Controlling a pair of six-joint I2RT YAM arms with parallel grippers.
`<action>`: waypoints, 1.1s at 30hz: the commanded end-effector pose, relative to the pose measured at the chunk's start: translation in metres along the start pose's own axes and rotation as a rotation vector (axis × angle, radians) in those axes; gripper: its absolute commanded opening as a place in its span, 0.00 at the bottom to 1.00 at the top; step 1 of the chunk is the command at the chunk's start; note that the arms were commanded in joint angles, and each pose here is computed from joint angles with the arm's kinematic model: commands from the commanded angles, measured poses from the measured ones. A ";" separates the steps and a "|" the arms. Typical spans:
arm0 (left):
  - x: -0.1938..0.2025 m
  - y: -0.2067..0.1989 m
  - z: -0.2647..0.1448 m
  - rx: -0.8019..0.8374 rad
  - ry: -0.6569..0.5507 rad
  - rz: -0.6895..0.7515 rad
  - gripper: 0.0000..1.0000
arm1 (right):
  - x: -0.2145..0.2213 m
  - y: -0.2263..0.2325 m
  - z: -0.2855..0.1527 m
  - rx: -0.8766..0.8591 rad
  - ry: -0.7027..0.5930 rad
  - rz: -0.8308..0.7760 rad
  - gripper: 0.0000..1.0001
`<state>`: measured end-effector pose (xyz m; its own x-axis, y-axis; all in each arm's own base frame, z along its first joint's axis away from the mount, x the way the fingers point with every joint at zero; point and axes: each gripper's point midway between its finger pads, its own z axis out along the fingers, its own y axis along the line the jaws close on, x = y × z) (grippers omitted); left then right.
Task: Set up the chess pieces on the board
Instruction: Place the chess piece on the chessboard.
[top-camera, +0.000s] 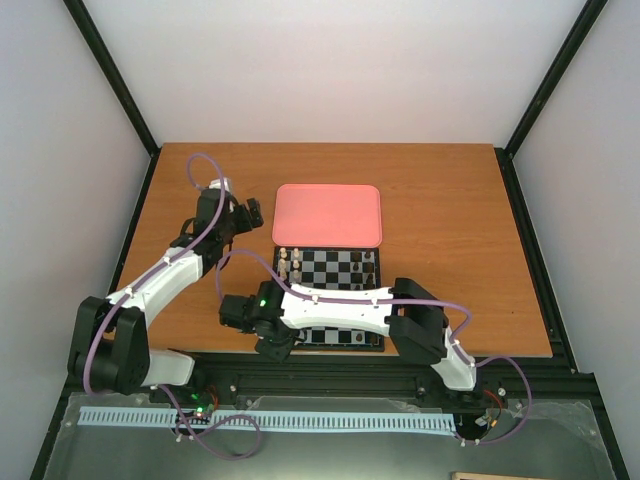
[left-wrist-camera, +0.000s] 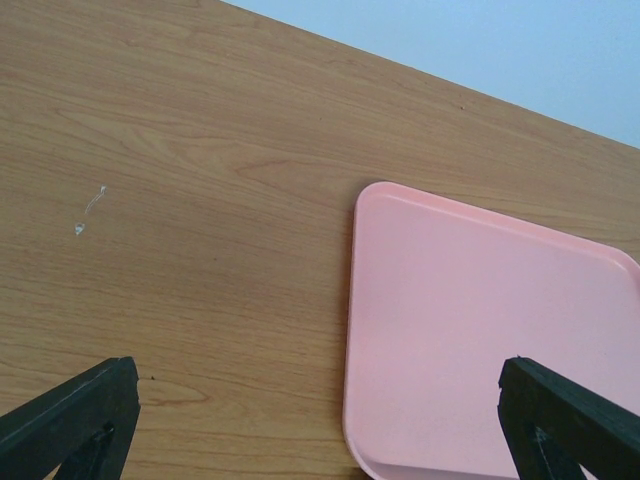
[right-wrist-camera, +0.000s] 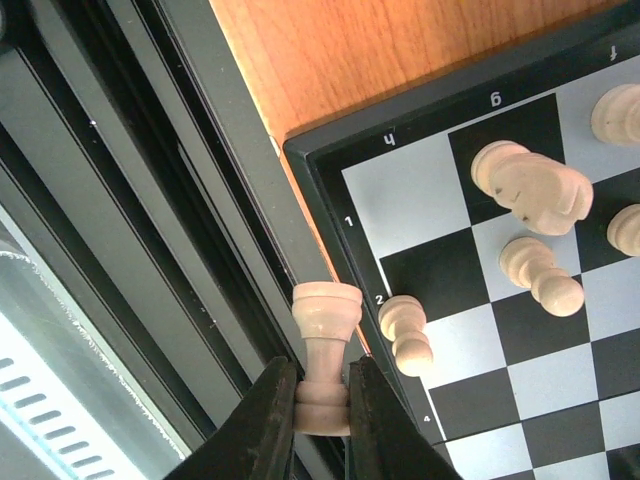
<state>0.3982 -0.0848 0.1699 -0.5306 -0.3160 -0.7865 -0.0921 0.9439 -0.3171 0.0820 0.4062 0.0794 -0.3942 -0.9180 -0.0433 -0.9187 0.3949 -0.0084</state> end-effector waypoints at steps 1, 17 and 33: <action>-0.011 0.001 -0.004 0.002 -0.040 -0.003 1.00 | -0.003 -0.002 0.000 0.030 0.004 -0.017 0.10; -0.013 0.002 -0.007 0.010 -0.053 -0.003 1.00 | -0.011 -0.014 0.011 0.119 0.025 0.002 0.10; -0.012 0.003 -0.008 0.011 -0.057 -0.005 1.00 | -0.014 -0.017 0.020 0.145 0.056 -0.002 0.10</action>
<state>0.3974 -0.0803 0.1708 -0.5155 -0.3242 -0.7932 -0.0965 0.9417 -0.3222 0.1004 0.4102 0.0634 -0.3968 -0.9179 0.0055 -0.9112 0.3932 -0.1230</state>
